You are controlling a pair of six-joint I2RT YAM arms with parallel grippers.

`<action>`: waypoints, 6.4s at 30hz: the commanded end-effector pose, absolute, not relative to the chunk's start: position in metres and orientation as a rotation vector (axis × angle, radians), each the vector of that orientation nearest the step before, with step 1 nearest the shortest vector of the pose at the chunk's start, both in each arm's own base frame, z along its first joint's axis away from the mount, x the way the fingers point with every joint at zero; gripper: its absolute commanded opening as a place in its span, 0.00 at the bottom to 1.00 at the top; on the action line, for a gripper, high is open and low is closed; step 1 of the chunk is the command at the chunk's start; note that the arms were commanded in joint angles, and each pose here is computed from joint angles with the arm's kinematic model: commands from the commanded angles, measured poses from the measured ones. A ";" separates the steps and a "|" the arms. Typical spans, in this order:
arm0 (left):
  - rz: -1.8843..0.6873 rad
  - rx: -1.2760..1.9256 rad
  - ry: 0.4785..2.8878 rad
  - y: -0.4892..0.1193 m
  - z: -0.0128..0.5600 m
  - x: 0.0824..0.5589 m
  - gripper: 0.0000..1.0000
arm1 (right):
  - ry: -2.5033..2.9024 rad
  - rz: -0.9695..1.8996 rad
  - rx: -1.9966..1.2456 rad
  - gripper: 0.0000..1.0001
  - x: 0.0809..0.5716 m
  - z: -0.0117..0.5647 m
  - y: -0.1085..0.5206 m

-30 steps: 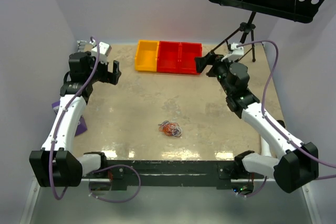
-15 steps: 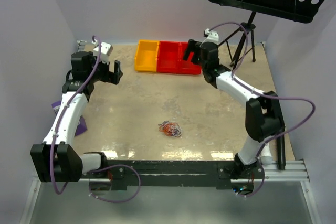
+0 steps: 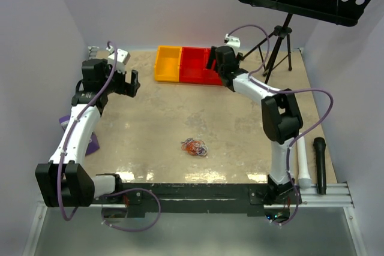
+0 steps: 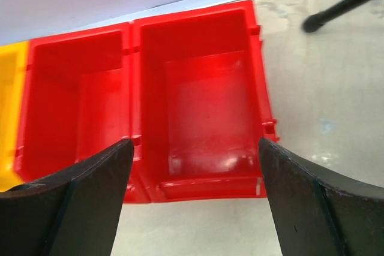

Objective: Untangle the cables

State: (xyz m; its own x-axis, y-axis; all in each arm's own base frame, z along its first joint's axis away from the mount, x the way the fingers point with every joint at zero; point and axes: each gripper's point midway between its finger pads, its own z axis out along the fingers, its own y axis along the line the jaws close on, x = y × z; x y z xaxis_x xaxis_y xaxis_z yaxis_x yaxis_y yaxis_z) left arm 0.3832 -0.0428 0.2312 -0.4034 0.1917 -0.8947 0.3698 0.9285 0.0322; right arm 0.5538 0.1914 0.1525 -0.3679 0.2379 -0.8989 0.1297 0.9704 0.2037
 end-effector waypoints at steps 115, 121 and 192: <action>-0.689 1.564 1.898 -0.278 0.089 0.232 0.67 | 2.161 0.250 0.616 0.32 0.314 0.073 0.169; -0.687 1.561 1.900 -0.281 0.091 0.235 0.52 | 2.162 0.248 0.619 0.40 0.312 0.074 0.165; -0.421 1.479 1.845 -0.215 0.189 0.209 0.00 | 2.139 0.944 -0.206 0.59 0.221 0.088 0.336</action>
State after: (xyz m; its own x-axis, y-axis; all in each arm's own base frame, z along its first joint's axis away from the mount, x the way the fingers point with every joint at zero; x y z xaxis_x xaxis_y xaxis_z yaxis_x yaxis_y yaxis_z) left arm 0.2031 -0.2303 0.1981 -0.0886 0.6685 -0.7384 0.9581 0.2598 0.1203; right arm 0.2006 0.3082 0.0540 -0.7497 0.0730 -0.6577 -0.3909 0.7531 0.5292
